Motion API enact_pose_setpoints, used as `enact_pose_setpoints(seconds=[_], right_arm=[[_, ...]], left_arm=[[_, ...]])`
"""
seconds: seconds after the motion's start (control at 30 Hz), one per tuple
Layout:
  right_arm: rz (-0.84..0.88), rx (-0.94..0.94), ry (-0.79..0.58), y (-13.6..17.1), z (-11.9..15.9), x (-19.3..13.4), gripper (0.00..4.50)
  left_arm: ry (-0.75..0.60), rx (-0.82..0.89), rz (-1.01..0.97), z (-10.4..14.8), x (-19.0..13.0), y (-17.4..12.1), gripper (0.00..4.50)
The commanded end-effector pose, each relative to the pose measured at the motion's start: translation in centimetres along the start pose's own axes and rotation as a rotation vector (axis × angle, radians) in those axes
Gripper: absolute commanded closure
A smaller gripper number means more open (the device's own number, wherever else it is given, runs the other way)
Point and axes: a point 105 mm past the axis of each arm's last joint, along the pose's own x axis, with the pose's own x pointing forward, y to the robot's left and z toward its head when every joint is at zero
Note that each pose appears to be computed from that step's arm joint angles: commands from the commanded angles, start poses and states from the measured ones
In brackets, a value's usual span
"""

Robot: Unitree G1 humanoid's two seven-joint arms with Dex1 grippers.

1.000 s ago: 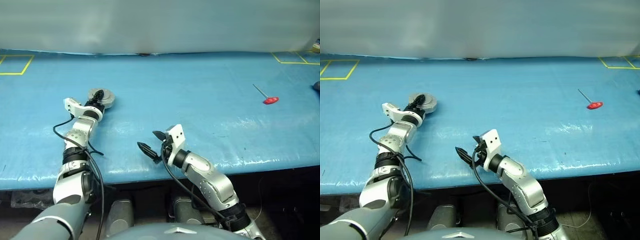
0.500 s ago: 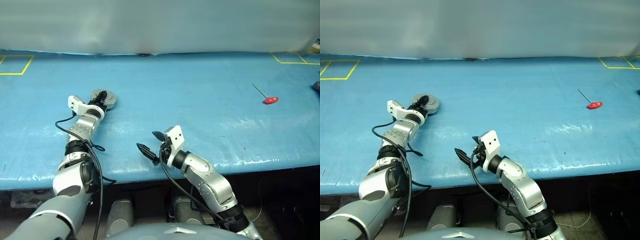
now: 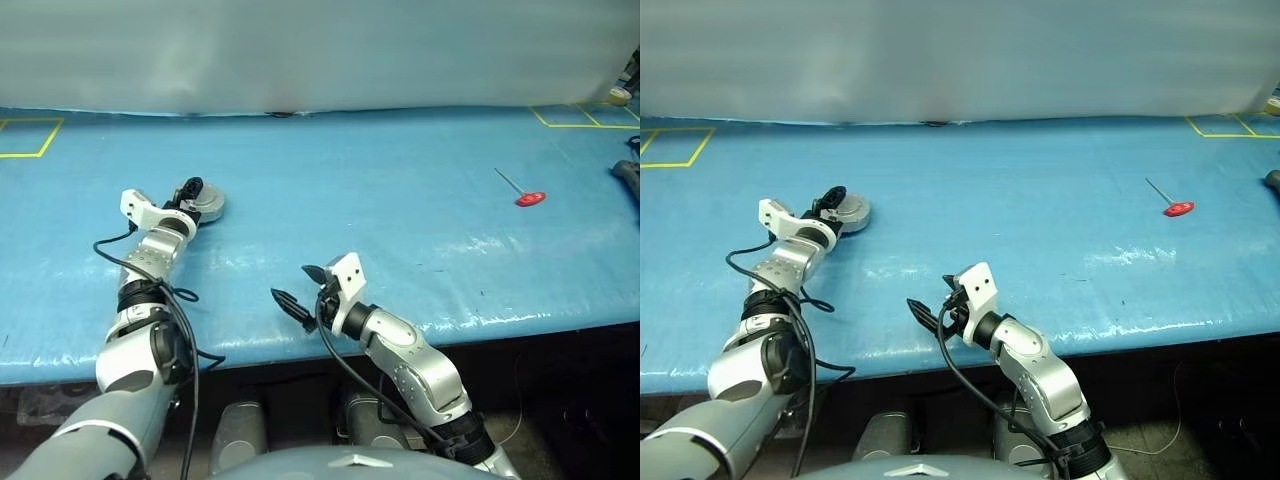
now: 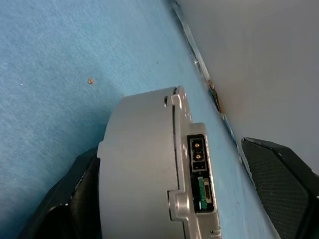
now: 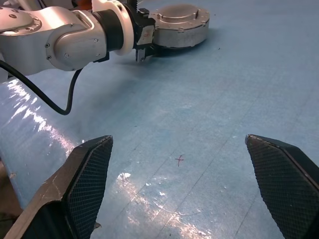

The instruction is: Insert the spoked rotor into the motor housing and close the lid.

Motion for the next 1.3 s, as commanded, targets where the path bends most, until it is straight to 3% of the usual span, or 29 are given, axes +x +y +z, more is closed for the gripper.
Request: enact_pose_setpoints(seconds=[0.03, 0.3, 0.5, 0.8, 0.9, 1.07, 1.3], right_arm=[[0.019, 0.000, -0.023, 0.4, 0.7, 0.3, 0.00], [0.030, 0.006, -0.014, 0.5, 0.7, 0.4, 0.00], [0.031, 0.020, -0.014, 0.6, 0.6, 0.5, 0.00], [-0.037, -0.018, -0.031, -0.7, 0.4, 0.0, 0.00], [-0.133, -0.014, -0.082, -2.4, 0.9, -0.4, 0.00], [-0.196, -0.135, -0.102, -4.0, 1.3, -1.3, 0.00], [-0.194, -0.235, -0.121, -4.3, 1.2, -2.4, 0.00]], left_arm=[[-0.043, 0.056, 0.050, 2.2, -1.1, 1.4, 0.01], [-0.044, 0.108, 0.103, 3.5, -3.3, 3.5, 0.01], [0.074, 0.229, 0.104, 2.4, -7.0, 4.8, 0.01], [0.244, 0.734, -0.106, -2.5, -14.1, 2.7, 0.01], [0.111, 0.859, -0.207, -3.8, -15.7, 0.9, 0.01], [0.074, 1.060, -0.265, -7.1, -18.0, 0.6, 0.01], [-0.043, 1.169, -0.284, -8.1, -19.1, 0.8, 0.01]])
